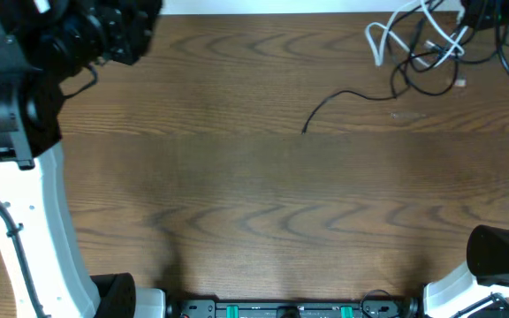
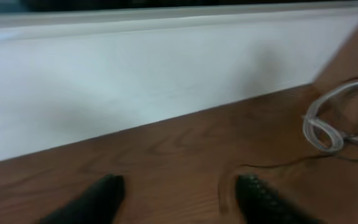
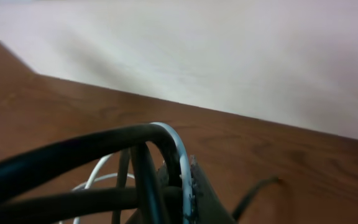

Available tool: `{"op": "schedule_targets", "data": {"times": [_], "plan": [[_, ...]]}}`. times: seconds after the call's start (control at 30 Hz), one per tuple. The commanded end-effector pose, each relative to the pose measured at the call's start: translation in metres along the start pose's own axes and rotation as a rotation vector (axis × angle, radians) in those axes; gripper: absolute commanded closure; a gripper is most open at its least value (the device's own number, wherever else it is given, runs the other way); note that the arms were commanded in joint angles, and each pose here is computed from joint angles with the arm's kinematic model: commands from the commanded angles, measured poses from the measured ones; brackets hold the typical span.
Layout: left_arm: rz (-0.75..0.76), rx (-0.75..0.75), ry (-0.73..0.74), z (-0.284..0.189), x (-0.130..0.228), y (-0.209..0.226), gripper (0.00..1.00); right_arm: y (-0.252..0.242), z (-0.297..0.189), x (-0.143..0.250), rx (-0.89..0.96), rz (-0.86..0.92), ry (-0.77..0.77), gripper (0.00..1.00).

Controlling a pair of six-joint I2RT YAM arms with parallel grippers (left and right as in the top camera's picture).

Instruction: Untangle cables

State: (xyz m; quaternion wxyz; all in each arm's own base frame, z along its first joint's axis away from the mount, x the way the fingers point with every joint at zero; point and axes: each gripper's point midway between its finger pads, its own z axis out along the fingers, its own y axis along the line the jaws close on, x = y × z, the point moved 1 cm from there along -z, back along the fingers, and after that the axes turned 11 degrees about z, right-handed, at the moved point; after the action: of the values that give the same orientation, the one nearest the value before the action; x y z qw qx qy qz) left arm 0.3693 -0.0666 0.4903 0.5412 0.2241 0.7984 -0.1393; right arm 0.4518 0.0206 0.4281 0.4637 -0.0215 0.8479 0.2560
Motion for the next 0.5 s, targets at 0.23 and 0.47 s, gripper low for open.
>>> {"op": "schedule_targets", "data": {"times": [0.23, 0.47], "plan": [[0.080, 0.260, 0.001, 0.023, -0.007, -0.089, 0.29, 0.097, 0.016, 0.003, -0.302, -0.130, 0.001, 0.99], [-0.091, 0.357, 0.141, 0.073, 0.017, -0.116, 0.26, 0.132, 0.019, -0.002, -0.382, -0.202, -0.040, 0.99]]}}
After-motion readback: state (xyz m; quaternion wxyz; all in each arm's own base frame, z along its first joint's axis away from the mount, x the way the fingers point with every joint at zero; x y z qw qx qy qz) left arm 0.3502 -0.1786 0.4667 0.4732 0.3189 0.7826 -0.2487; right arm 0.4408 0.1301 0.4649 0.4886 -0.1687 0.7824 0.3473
